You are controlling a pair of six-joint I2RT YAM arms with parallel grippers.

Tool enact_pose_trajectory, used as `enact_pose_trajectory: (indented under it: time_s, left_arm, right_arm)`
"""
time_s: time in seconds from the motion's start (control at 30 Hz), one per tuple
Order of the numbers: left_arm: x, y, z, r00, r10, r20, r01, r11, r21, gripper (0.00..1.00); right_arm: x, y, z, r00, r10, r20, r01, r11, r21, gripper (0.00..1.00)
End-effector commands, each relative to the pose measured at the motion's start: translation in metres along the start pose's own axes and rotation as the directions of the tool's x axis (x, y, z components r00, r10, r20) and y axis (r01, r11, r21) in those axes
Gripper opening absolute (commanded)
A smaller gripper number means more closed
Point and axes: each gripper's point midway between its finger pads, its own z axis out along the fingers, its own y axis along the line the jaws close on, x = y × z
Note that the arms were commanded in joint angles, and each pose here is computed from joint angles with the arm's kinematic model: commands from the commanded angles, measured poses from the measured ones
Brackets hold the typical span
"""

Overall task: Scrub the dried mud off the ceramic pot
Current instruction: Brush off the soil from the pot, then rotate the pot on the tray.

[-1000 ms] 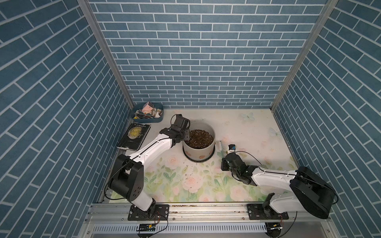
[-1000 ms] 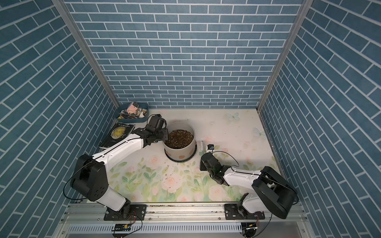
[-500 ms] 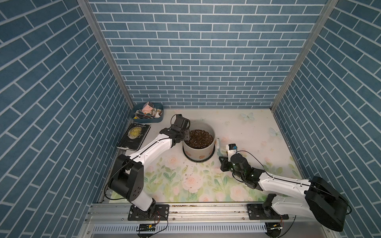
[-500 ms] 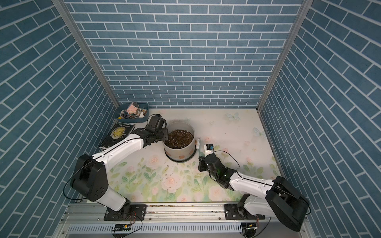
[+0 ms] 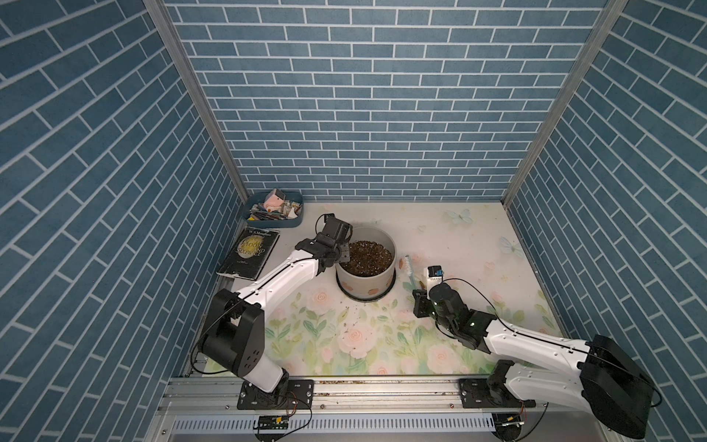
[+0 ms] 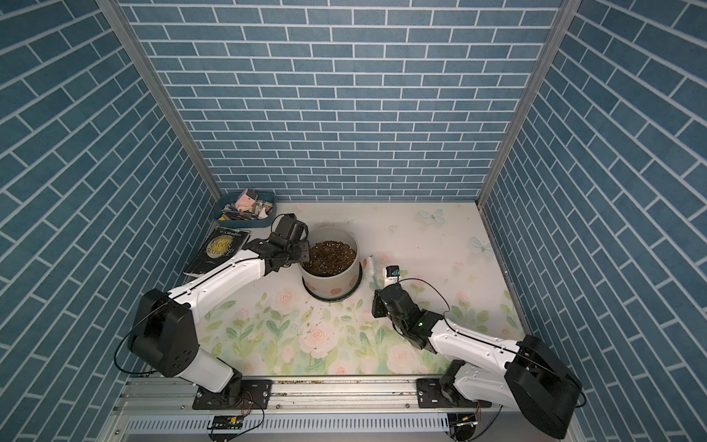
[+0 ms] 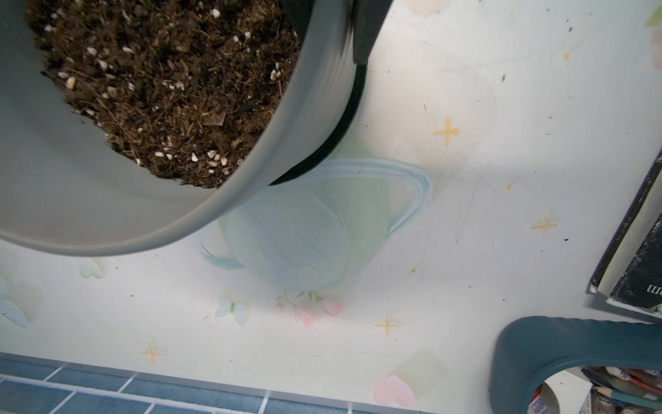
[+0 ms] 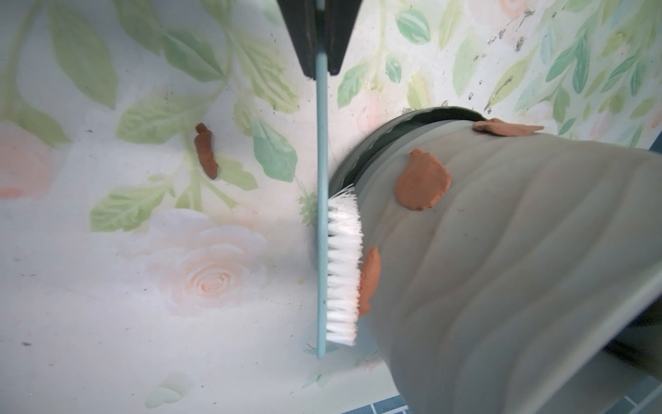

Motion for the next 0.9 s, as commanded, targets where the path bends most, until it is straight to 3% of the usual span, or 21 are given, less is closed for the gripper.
enact_pose_trajectory:
  time_s: [0.0, 0.07, 0.2, 0.3, 0.47, 0.53, 0.67, 0.87]
  left_arm:
    - [0.011, 0.02, -0.005, 1.0, -0.006, -0.026, 0.004, 0.998, -0.065, 0.0]
    - [0.008, 0.018, -0.007, 1.0, -0.011, -0.02, 0.01, 0.999, -0.053, 0.0]
    - [0.002, 0.012, -0.01, 1.0, -0.019, -0.012, 0.018, 0.999, -0.031, 0.01]
    - [-0.003, 0.01, -0.014, 1.0, -0.026, 0.002, 0.026, 0.999, -0.018, 0.19]
    - [-0.028, 0.001, -0.017, 0.998, -0.022, 0.052, 0.022, 1.0, -0.008, 0.57]
    - [-0.04, -0.005, -0.016, 0.997, -0.016, 0.076, 0.015, 1.0, 0.006, 0.67]
    - [-0.054, -0.019, -0.006, 0.996, 0.024, 0.09, -0.028, 0.999, 0.035, 0.78]
    - [-0.047, -0.027, 0.024, 0.994, 0.107, 0.02, -0.108, 0.994, 0.019, 0.82]
  right_arm:
    - [0.003, -0.029, -0.001, 0.997, -0.062, -0.05, 0.07, 0.982, 0.174, 0.0]
    - [0.002, -0.045, 0.004, 0.988, -0.118, -0.1, 0.142, 0.945, 0.295, 0.0]
    - [0.014, -0.075, 0.035, 0.954, -0.151, -0.257, 0.245, 0.889, 0.388, 0.0]
    - [0.002, -0.088, 0.034, 0.954, -0.172, -0.244, 0.273, 0.833, 0.48, 0.0]
    - [-0.022, -0.035, 0.02, 0.977, -0.191, -0.094, 0.211, 0.928, 0.307, 0.0]
    - [-0.022, -0.007, 0.01, 0.977, -0.21, -0.045, 0.214, 0.952, 0.217, 0.0]
    - [-0.007, 0.014, -0.001, 0.988, -0.151, -0.012, 0.152, 0.982, 0.115, 0.0]
    - [0.013, 0.018, -0.01, 0.998, -0.06, 0.001, 0.06, 0.998, 0.027, 0.0]
